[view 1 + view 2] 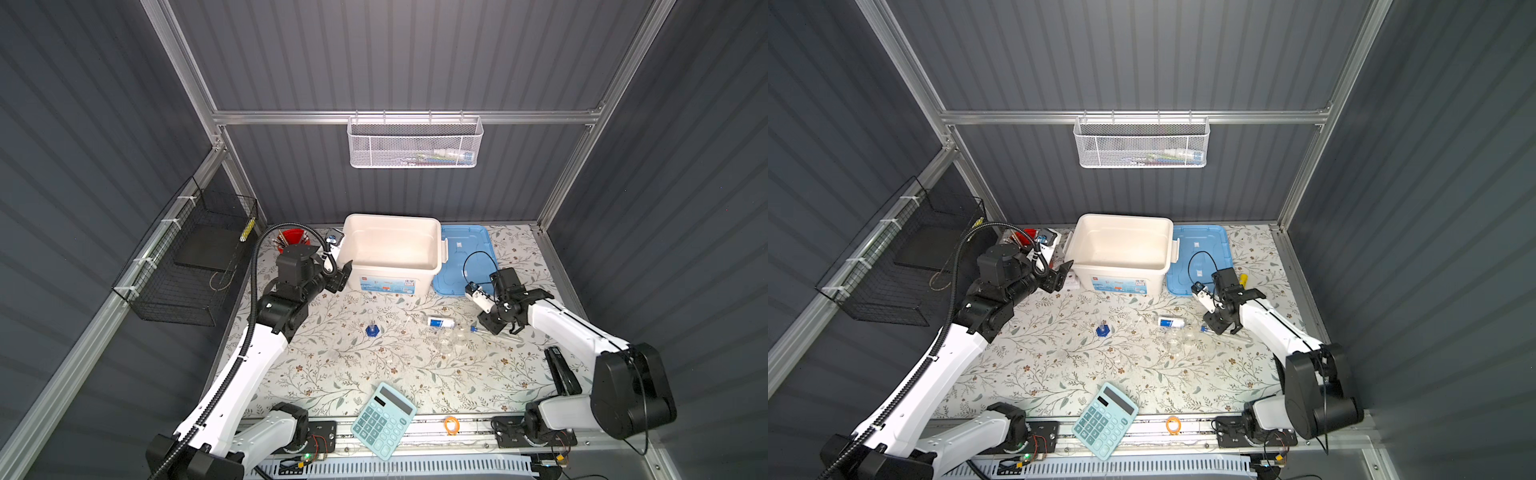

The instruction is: Organize the chemistry lab equipment

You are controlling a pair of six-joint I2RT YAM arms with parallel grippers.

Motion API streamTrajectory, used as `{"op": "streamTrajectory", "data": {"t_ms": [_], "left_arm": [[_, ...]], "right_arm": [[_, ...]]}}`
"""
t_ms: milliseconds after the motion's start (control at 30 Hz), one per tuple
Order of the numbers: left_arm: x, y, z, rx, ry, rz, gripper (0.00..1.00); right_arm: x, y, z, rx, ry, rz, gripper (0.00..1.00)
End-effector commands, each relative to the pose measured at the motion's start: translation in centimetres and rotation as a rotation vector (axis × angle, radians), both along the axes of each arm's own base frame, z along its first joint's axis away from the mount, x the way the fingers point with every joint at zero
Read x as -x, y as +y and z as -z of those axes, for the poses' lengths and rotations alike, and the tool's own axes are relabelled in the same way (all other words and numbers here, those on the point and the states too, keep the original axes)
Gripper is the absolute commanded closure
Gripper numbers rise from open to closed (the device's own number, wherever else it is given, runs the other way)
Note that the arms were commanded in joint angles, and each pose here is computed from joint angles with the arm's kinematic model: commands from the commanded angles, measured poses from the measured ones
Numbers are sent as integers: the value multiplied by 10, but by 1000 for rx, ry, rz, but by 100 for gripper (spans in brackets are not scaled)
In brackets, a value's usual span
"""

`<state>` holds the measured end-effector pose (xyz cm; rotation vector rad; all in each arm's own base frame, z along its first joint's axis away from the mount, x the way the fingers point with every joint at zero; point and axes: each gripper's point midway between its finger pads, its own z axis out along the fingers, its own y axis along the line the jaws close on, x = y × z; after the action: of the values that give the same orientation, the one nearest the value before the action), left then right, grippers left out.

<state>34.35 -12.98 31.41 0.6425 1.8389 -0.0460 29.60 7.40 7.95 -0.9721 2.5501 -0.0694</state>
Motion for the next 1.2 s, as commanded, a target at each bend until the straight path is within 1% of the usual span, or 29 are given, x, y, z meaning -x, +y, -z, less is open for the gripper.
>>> {"op": "streamTrajectory", "data": {"t_ms": [0,100,167,267,367,533,767,967,1167], "left_arm": [[1,-6,-7,5,-6,30,23],[2,-7,-6,6,-2,33,23],[2,-6,-7,5,-6,30,23],[1,-6,-5,2,-7,28,23],[0,-6,-4,0,-5,28,23],[-1,-8,-1,5,0,34,23],[0,-6,0,0,0,30,23],[-1,-6,2,-4,0,31,23],[0,-4,2,-9,-6,24,22]], "right_arm": [[1,-3,-10,-41,-42,63,53],[18,4,-2,-88,-4,-1,49],[29,3,8,-73,27,-39,49],[43,-8,23,-8,81,-80,49],[49,-9,24,-16,98,-96,48],[50,-20,29,2,81,-91,45],[43,-33,44,43,122,-72,45],[33,-41,46,18,89,-35,46],[38,-42,54,14,129,-28,47]]}}
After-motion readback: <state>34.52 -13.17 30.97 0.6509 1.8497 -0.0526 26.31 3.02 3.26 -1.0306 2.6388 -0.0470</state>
